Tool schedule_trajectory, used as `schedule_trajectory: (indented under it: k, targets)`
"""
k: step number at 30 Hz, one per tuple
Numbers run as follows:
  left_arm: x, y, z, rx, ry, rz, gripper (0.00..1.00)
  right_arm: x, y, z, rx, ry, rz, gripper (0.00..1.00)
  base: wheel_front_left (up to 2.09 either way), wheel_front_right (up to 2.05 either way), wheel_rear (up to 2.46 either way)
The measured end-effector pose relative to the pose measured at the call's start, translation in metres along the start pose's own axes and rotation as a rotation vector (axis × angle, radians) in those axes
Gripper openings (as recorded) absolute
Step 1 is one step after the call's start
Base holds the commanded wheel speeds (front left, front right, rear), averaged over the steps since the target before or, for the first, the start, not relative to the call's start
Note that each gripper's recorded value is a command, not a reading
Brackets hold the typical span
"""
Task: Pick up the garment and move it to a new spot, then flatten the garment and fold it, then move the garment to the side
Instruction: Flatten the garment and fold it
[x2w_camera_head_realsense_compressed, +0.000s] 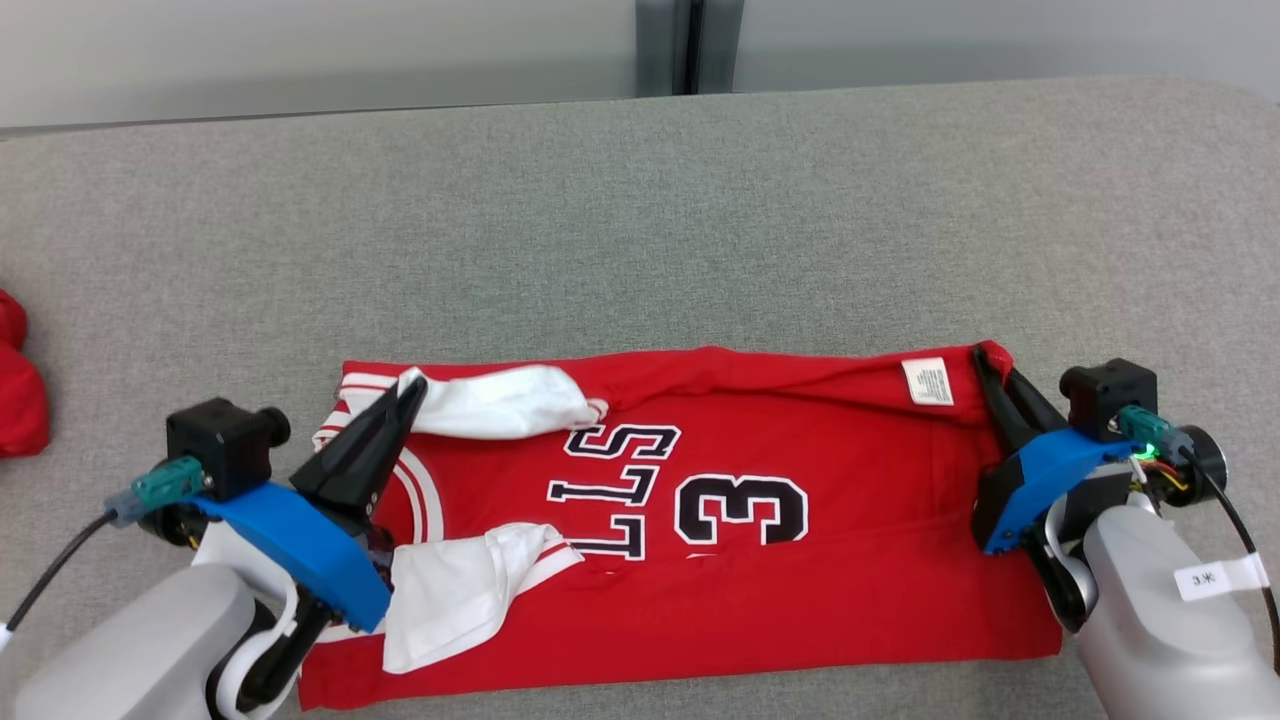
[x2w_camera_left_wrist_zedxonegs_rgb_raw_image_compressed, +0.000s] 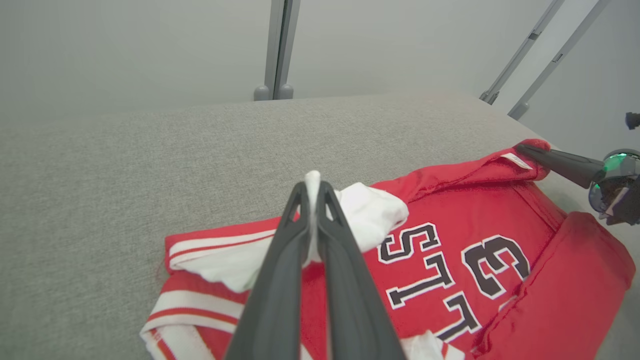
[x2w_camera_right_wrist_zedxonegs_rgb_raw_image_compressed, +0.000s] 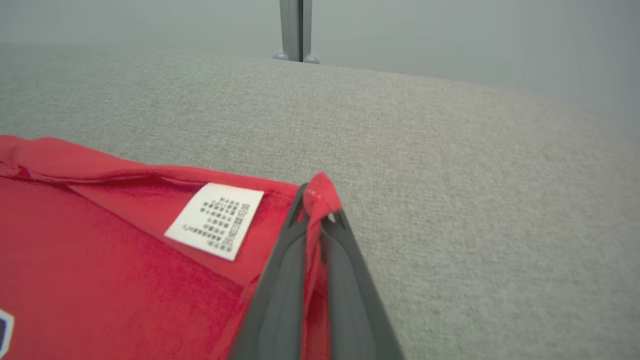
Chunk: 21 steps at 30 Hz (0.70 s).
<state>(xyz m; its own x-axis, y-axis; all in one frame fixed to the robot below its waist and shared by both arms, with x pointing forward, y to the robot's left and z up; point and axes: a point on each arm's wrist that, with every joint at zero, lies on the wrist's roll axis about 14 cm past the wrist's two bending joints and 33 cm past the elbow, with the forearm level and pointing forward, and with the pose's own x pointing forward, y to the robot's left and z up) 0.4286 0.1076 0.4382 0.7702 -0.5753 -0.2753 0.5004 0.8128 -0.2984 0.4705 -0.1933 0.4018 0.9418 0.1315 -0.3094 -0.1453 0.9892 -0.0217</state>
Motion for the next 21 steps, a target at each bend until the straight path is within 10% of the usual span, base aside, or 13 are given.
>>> schedule_trajectory:
  k: [21]
  targets:
    - [-0.05,-0.008,-0.037,-0.15,-0.007,0.123,0.0,-0.043,0.001,-0.002,0.048,-0.08,-0.011,0.0,0.0,0.0,0.0]
